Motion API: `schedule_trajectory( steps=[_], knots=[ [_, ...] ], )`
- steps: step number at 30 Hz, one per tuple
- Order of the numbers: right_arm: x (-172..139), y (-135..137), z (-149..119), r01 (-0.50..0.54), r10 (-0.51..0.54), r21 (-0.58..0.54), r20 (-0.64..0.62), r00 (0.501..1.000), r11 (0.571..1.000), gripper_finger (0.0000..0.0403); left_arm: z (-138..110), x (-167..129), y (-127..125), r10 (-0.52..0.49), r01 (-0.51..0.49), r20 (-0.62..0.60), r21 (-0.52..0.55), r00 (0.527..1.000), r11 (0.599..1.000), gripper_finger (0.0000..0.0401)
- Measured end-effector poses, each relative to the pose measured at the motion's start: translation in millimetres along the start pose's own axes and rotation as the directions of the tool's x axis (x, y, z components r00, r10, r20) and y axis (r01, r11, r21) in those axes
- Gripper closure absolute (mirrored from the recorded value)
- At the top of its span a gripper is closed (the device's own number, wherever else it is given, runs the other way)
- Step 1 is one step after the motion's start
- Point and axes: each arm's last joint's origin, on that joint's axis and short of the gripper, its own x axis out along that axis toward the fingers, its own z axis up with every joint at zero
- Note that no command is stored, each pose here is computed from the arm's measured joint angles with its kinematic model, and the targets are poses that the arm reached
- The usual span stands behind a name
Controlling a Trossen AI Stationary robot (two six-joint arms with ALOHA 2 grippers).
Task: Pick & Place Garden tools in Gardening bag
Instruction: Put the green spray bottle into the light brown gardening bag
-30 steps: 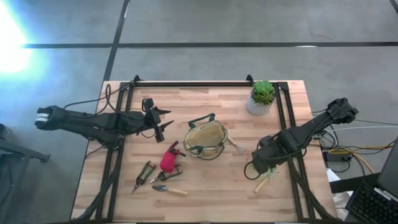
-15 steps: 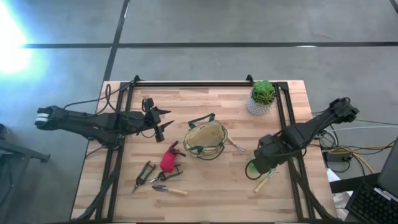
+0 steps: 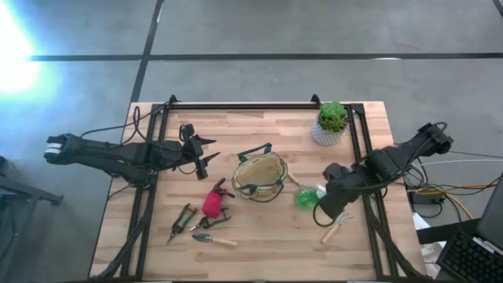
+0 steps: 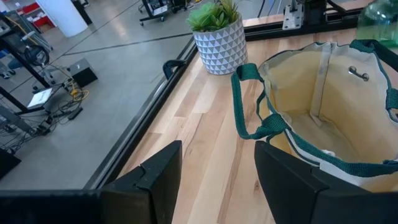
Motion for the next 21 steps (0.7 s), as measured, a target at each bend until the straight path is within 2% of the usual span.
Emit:
schedule_trajectory(
  steps=[5, 10, 16, 21],
  knots=[
    [-22, 4, 7, -0.019, 0.049, -0.159, 0.189, 0.981, 0.987, 0.0364, 0, 0, 0, 0.0, 0.0, 0.0, -0.008, 1.0, 1.0, 0.0197],
    [-39, 2, 25, 0.065, 0.058, -0.325, 0.355, 0.933, 0.944, 0.0364, 0, 0, 0, 0.0, 0.0, 0.0, -0.016, 1.0, 1.0, 0.0197],
    [-49, -7, 56, 0.157, 0.036, -0.432, 0.405, 0.914, 0.888, 0.0364, 2, 0, 0, 0.002, -0.002, 0.016, -0.027, 1.0, 1.0, 0.0197],
    [-55, -12, 81, 0.128, 0.097, -0.529, 0.377, 0.921, 0.839, 0.0364, 4, 0, 0, 0.004, -0.003, 0.034, -0.037, 0.999, 0.999, 0.0197]
  ],
)
